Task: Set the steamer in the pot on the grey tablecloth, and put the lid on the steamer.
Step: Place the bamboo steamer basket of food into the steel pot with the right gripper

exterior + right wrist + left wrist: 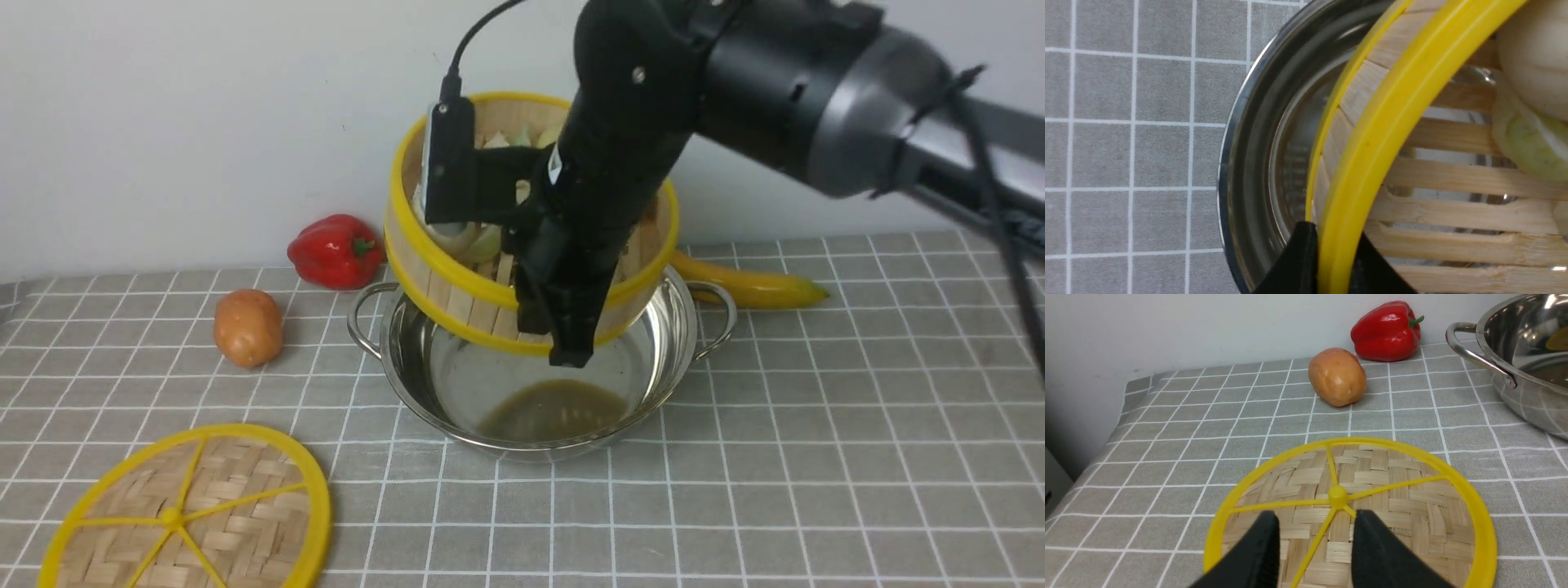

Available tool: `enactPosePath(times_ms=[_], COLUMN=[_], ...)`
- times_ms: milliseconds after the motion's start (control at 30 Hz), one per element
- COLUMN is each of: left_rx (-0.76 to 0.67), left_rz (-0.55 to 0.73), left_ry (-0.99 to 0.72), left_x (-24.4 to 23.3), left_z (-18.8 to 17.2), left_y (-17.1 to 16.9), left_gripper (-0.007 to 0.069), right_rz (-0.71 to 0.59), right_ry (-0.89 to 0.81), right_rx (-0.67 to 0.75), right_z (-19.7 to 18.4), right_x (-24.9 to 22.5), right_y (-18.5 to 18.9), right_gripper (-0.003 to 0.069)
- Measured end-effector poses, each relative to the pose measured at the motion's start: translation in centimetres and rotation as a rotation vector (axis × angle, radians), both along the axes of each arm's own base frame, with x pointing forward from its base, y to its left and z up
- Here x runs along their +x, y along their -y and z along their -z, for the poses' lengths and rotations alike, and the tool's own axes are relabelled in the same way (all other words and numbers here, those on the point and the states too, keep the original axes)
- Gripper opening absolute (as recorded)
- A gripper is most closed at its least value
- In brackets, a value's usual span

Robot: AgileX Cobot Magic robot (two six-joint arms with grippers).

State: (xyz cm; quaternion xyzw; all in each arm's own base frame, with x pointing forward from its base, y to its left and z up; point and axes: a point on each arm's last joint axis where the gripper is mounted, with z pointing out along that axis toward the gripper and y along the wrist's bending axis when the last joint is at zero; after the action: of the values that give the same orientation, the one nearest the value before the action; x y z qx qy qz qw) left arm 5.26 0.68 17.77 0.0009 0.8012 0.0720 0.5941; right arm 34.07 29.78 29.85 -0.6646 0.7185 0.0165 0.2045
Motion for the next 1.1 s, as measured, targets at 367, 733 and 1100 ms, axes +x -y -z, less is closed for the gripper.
enactPosePath(times_ms=[367,733,1100], left_rx=[0.0,0.0,0.0], left_rz=[0.0,0.0,0.0], left_ry=[0.0,0.0,0.0], left_x=[0.0,0.0,0.0], left_z=[0.0,0.0,0.0], left_y=[0.0,0.0,0.0], left_gripper=[0.0243,0.0243,0.0243], right_rz=[0.002,0.004,0.012], right_ry=[-0.06,-0.127,-0.151], right_rx=[-0.068,-0.11,-0.114], right_z=[4.2,8.0,9.1], right_x=[1.2,1.9,2.0], right_y=[-0.9,-1.6,-1.8], right_gripper=[0.0067,0.0067,0.0067])
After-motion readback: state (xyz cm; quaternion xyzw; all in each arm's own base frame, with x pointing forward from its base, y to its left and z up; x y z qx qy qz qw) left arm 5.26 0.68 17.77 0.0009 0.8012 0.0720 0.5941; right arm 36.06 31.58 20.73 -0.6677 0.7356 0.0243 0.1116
